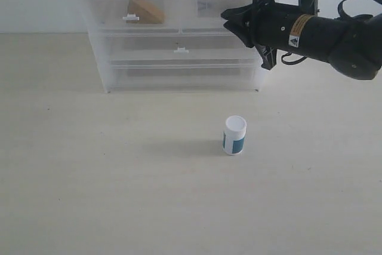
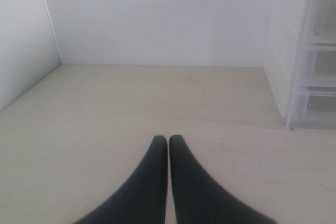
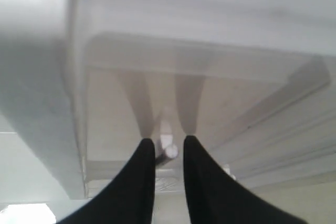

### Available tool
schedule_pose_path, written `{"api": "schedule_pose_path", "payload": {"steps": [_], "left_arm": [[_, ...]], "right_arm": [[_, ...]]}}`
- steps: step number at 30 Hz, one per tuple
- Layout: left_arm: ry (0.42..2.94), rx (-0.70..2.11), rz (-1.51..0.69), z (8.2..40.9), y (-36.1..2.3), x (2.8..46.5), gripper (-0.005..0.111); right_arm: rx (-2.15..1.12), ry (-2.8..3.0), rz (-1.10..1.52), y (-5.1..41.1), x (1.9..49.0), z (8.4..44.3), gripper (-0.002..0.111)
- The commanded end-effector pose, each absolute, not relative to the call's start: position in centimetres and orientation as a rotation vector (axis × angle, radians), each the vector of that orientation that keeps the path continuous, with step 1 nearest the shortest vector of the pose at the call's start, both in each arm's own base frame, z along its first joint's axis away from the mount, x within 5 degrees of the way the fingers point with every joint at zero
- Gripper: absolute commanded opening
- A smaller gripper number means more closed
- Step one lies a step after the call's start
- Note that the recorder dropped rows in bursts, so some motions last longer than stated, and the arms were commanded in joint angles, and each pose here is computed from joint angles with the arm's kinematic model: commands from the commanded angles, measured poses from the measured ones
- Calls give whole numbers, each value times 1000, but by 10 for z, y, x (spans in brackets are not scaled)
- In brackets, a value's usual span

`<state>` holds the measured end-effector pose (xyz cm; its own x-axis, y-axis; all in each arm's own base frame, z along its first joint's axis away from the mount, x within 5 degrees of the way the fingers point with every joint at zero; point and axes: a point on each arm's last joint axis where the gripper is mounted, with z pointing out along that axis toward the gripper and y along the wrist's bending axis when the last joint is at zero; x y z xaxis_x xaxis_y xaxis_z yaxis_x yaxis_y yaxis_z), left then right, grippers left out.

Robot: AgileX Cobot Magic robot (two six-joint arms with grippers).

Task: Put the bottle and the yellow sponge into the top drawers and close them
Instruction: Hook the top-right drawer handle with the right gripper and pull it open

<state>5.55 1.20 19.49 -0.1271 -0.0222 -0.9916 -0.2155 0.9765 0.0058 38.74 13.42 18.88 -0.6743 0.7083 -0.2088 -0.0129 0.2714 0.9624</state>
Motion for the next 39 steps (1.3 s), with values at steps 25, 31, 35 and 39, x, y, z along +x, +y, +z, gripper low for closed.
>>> {"api": "schedule_pose_path", "payload": {"steps": [25,31,35,39], "left_arm": [[1695,-191,152,194,12,56,4],[1695,-191,152,194,12,56,4],[1695,-191,152,194,12,56,4],[1695,-191,152,194,12,56,4]], "right_arm": [[461,1793,1550,139,386,204,0],[428,1817,1559,133,348,189,0],[298,1760,1600,127,305,187,0],[174,1832,1503,123,277,175,0]]}}
